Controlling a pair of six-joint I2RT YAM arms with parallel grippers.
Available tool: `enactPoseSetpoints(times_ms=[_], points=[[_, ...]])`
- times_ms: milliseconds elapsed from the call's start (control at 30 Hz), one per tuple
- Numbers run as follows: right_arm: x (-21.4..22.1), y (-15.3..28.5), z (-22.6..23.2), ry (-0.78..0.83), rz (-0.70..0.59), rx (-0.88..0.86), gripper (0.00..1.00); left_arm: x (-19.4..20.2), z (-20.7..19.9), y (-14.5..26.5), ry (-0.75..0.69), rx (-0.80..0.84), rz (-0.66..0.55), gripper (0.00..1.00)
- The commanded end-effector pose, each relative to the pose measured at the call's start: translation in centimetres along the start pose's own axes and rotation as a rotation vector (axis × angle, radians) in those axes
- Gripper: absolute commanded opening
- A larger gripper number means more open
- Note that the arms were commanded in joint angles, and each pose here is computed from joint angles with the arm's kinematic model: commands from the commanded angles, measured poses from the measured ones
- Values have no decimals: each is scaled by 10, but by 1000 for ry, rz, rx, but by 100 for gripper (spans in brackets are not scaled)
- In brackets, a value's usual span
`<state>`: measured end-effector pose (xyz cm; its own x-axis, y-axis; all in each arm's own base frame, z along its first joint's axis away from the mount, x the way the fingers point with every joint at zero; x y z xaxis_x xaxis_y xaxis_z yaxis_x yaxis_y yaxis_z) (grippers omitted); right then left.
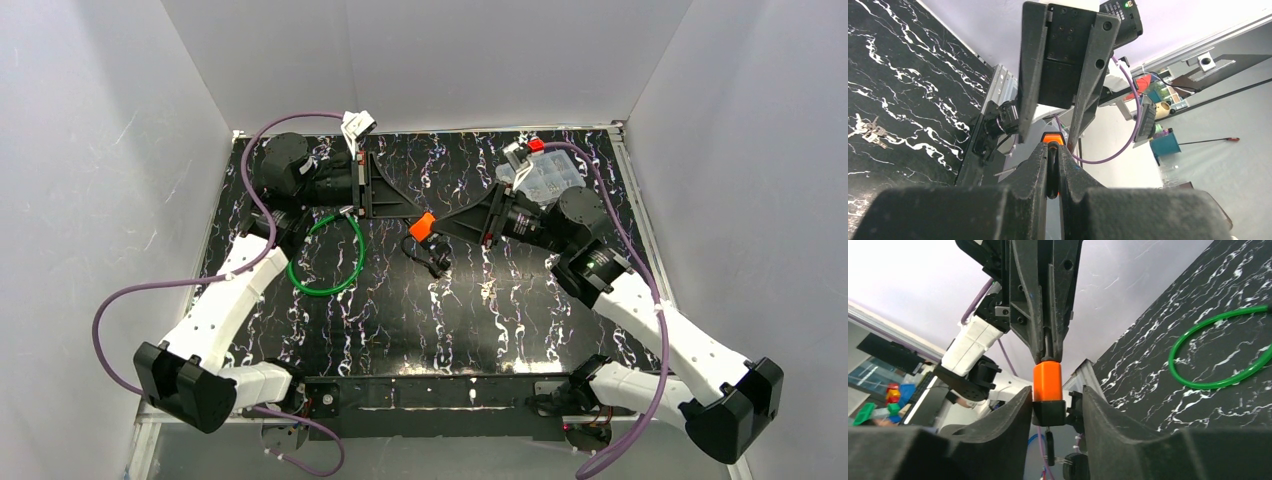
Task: Unlock with the key
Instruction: Unlock the lock.
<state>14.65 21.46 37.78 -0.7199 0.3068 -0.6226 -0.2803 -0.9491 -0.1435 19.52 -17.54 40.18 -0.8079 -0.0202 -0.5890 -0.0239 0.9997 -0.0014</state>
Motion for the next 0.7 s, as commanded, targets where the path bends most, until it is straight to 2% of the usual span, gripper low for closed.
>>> enactPoseSetpoints(times_ms=[0, 67, 167, 200, 233, 267, 333, 433, 633, 667], points=[[-14, -1, 24, 60, -14, -118, 40, 1, -25, 7, -91, 38, -12, 0], [-14, 0, 25, 59, -3, -127, 30, 1, -23, 6, -83, 33, -12, 0], [-14, 1, 28, 57, 9, -136, 6, 0, -19, 5, -86, 28, -4, 0], [-14, 2, 28, 51, 11, -134, 1, -1, -19, 4, -88, 29, 3, 0], [-14, 2, 29, 42, 16, -132, 1, -2, -18, 4, -86, 28, 11, 2], [-14, 2, 29, 34, 25, -131, 1, -3, -18, 4, -89, 34, 21, 10], [-15, 0, 30, 21, 49, -121, 1, -4, -20, 5, -98, 45, 35, 34], [-19, -1, 35, 21, 85, -125, 1, -5, -27, 6, -120, 66, 44, 57], [-23, 5, 48, 76, 128, -119, 1, 0, -35, 11, -140, 109, 87, 71], [-24, 5, 49, 91, 139, -109, 1, 1, -36, 12, -143, 120, 97, 77]])
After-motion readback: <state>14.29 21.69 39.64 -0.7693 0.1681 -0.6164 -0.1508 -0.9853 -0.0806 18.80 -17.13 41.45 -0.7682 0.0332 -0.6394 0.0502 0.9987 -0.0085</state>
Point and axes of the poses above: each gripper's point midway between its finger pads, its own y axis back along the fingers, its own z axis along the line the jaws close on, x = y × z, the point moved 10 cm from there along y, back along the fingers, and after that the axes turned 2 degrees about -y, right-handed, at the moved point
